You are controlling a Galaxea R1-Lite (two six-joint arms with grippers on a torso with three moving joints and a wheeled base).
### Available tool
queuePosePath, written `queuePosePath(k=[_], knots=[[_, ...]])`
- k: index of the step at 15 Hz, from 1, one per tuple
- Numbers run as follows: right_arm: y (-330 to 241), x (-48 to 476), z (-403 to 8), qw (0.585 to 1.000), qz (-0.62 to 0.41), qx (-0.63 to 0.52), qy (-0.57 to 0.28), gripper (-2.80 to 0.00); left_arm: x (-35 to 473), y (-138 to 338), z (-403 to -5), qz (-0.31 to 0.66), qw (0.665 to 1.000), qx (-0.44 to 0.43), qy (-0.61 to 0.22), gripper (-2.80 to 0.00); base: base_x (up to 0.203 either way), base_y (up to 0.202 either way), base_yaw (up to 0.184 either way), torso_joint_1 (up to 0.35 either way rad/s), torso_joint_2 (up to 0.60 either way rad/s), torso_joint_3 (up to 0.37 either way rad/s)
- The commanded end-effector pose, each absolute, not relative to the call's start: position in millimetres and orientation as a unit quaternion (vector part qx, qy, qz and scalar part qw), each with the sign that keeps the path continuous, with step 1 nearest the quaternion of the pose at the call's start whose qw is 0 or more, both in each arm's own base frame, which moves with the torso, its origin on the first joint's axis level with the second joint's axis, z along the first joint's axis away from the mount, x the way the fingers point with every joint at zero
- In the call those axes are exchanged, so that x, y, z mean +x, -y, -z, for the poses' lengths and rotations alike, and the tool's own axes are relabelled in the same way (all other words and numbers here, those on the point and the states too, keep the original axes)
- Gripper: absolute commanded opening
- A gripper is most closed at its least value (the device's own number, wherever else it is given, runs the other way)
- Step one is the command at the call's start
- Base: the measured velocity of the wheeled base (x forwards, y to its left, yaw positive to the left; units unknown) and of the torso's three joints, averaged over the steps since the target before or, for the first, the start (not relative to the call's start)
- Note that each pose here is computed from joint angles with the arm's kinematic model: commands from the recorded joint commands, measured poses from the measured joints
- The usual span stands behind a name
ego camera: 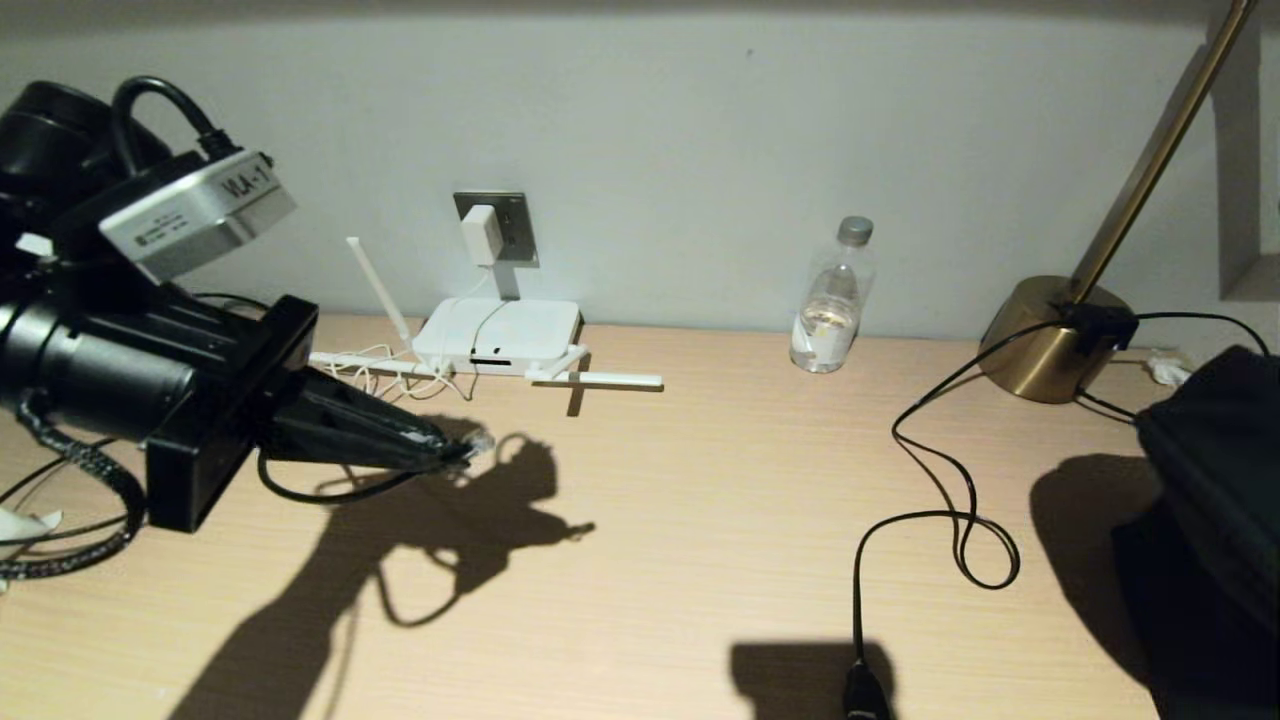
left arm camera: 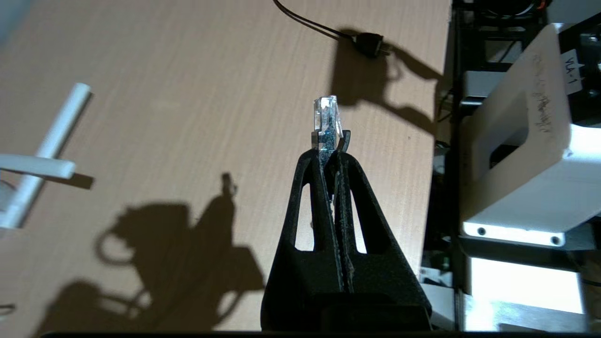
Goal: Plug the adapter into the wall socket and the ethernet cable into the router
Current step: Hand it to the other hand
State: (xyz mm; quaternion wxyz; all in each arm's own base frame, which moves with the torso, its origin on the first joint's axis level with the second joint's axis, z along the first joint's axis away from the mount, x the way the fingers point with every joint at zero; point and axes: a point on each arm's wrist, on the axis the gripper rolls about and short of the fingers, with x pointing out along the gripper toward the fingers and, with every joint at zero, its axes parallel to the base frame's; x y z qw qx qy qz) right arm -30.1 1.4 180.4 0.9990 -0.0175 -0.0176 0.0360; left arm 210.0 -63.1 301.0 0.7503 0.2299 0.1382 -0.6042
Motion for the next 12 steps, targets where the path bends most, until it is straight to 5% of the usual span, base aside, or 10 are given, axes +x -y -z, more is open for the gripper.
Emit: queuePosePath(k=[1, 4, 5, 12], knots=[[-3.3, 24.5, -251.0, 0.996, -0.073, -0.005, -0.046, -2.80, 208.2, 62.6, -304.4, 0.602, 0.752, 0.238, -0.121, -2.80, 0.000, 0.000, 0.000, 0.000, 0.00, 0.000], [-11.0, 94.9, -281.9, 0.977, -0.170, 0.024, -0.130, -2.80, 225.4, 67.0, -299.8, 0.598, 0.755, 0.249, -0.099, -2.80, 0.000, 0.000, 0.000, 0.000, 0.00, 0.000], [-17.0, 114.6, -285.9, 0.966, -0.203, 0.037, -0.154, 0.00, 225.1, 67.0, -296.5, 0.597, 0.755, 0.250, -0.100, -2.80, 0.000, 0.000, 0.000, 0.000, 0.00, 0.000], [-117.5, 160.1, -346.3, 0.852, -0.431, 0.192, -0.224, 0.00, 223.2, 72.7, -294.9, 0.556, 0.769, 0.304, -0.077, -2.80, 0.000, 0.000, 0.000, 0.000, 0.00, 0.000]])
